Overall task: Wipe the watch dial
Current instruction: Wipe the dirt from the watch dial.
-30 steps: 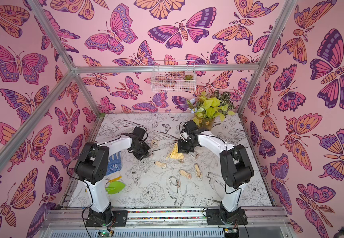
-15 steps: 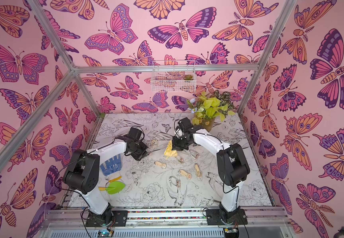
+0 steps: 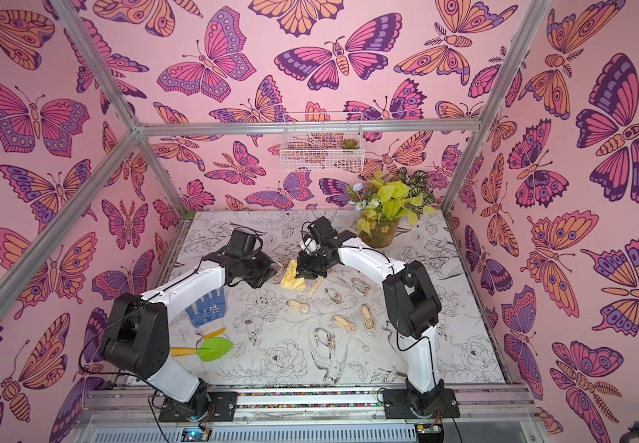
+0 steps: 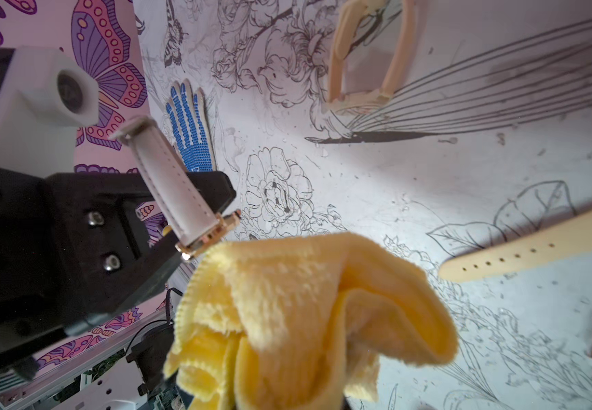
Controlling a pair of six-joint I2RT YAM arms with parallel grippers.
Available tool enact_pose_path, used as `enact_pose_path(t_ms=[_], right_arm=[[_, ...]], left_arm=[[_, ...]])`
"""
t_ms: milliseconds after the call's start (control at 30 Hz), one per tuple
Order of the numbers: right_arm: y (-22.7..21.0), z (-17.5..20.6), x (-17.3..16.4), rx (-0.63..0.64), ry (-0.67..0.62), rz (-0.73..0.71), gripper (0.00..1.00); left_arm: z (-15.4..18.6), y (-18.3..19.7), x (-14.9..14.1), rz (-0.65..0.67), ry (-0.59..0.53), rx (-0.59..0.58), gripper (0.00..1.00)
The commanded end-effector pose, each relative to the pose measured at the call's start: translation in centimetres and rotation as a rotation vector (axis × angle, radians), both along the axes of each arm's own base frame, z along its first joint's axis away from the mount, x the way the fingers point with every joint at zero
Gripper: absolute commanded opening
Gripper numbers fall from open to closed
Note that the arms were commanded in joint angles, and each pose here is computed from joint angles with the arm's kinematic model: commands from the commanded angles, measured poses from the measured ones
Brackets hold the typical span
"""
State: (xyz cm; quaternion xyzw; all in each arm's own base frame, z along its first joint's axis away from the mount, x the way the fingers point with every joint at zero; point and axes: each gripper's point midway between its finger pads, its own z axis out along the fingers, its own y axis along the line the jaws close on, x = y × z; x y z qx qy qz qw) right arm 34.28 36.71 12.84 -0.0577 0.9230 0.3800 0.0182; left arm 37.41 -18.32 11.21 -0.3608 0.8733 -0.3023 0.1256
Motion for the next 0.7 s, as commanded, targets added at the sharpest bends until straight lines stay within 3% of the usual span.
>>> enact_pose_path(t_ms=[0, 667], right_arm=[[1.6, 0.7, 0.3, 0.032, 0.007, 0.009, 0.0], [7.2, 2.5, 2.0, 0.145, 0.039, 0.034, 0.0]], left_arm=[[0.3, 0.1, -0.5, -0.002, -0.029, -0.022, 0.0], [-0.5, -0.5, -3.0, -0.078, -0.112, -0.084, 0.0]])
